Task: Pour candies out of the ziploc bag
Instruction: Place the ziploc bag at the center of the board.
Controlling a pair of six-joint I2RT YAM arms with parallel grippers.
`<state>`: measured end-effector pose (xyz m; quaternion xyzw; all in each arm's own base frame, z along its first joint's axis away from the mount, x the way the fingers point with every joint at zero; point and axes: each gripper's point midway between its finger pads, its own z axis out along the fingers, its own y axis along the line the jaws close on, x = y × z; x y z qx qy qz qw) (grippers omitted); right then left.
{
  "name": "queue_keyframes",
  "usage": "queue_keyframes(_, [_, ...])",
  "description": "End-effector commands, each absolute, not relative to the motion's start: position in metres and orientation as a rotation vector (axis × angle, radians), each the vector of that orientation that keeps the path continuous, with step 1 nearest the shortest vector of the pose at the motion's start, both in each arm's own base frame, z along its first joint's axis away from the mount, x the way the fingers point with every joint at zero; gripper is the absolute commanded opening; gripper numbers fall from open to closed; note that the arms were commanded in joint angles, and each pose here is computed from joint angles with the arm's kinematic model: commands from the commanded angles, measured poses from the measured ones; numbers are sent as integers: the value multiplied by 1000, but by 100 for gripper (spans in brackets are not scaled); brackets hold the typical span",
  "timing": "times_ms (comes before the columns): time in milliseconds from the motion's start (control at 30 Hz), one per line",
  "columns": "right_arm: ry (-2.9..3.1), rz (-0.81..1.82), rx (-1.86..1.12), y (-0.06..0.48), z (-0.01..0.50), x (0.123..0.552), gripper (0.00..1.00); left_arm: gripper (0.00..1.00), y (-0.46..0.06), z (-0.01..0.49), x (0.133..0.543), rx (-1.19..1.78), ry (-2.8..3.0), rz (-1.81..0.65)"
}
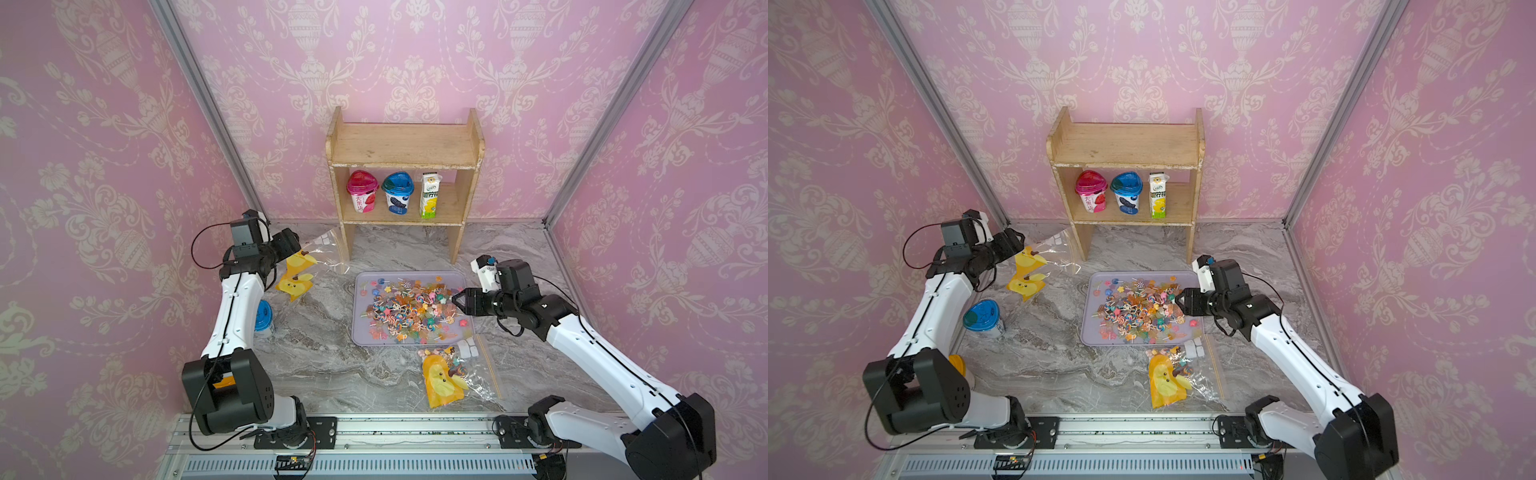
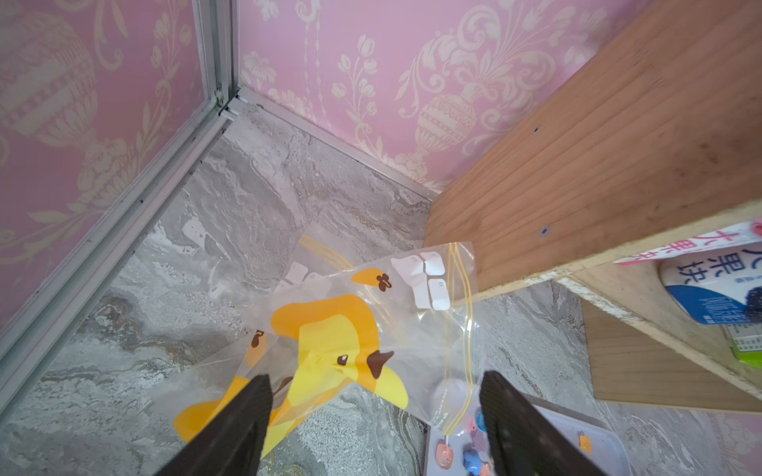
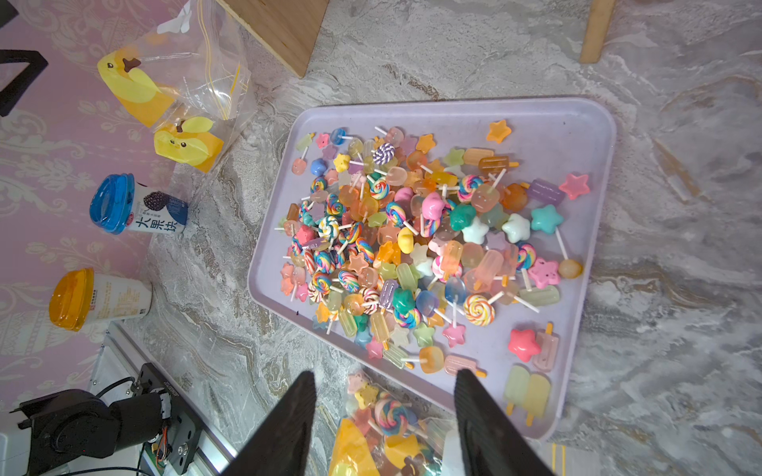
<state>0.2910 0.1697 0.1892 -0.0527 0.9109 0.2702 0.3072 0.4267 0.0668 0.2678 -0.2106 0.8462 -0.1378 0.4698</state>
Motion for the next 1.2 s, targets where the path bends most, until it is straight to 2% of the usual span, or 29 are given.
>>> queue_keyframes(0, [2405, 722, -128, 170, 190, 294, 57, 84, 69, 290, 415, -482, 2052, -304])
queue_keyframes(300, [2430, 719, -136, 175, 190, 304, 59, 86, 47, 325, 401, -431, 1980, -392])
queue_keyframes(500, [2450, 660, -119, 167, 189, 304, 62, 90, 0, 330, 389, -289, 2000, -393])
queue_keyframes(733, [2514, 474, -21, 139, 176, 302, 63, 95, -97, 280, 379, -43, 2152, -430])
queue_keyframes(900, [2557, 374, 157, 104, 159, 299, 68, 95, -155, 228, 364, 78, 2259, -467])
queue_keyframes(1033, [2617, 408, 244, 95, 135, 297, 69, 95, -170, 184, 352, 54, 2337, -482])
queue_keyframes(1100, [2649, 425, 266, 95, 122, 297, 66, 92, -169, 168, 348, 14, 2336, -512])
queue_keyframes(1167, [2673, 443, 281, 96, 110, 299, 55, 88, -164, 153, 343, -9, 2361, -488])
